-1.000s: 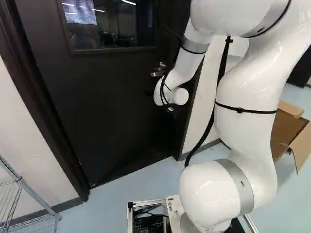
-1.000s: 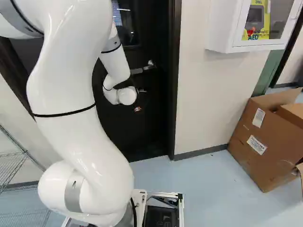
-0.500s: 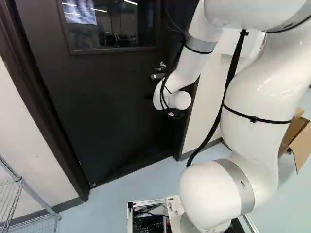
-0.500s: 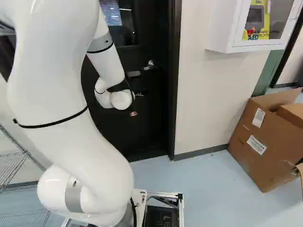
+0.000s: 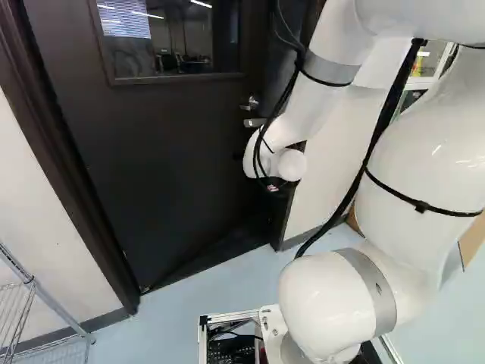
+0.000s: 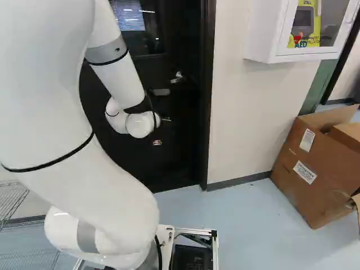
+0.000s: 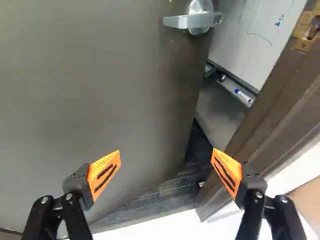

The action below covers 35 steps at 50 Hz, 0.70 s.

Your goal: Open the door and move inside

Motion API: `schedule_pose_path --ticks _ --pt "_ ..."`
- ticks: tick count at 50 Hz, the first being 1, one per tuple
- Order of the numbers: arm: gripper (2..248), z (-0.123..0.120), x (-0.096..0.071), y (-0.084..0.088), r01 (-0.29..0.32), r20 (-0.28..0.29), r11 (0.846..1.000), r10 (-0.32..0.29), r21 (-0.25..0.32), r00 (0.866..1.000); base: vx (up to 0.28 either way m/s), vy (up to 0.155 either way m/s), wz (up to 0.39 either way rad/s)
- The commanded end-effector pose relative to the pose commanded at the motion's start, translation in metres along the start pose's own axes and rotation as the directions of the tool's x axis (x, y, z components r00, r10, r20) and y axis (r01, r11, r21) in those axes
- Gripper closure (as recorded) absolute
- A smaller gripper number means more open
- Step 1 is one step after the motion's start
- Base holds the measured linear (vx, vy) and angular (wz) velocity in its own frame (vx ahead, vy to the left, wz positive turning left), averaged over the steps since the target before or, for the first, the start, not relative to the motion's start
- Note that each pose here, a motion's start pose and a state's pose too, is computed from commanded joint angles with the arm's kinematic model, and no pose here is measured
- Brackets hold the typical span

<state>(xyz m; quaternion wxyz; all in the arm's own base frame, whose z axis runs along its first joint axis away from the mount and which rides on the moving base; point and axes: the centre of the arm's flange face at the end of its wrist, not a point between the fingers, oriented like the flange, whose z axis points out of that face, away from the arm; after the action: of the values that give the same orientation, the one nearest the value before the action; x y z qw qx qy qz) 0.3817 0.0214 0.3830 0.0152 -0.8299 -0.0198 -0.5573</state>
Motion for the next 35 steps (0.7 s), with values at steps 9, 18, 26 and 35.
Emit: schedule_pose_path --ticks 9,18,26,35 --pt "3 -0.017 -0.008 0.005 -0.015 0.001 1.0 0.015 -0.021 1.0 0.0 0.0 0.0" --pt "3 -0.035 -0.016 0.009 -0.021 -0.001 0.999 0.021 -0.032 1.0 0.0 0.0 0.0" --pt "3 -0.048 -0.023 0.011 -0.024 -0.004 0.999 0.023 -0.039 1.0 0.0 0.0 0.0" --pt "3 -0.053 -0.025 0.011 -0.024 -0.005 0.999 0.024 -0.04 1.0 0.0 0.0 0.0"
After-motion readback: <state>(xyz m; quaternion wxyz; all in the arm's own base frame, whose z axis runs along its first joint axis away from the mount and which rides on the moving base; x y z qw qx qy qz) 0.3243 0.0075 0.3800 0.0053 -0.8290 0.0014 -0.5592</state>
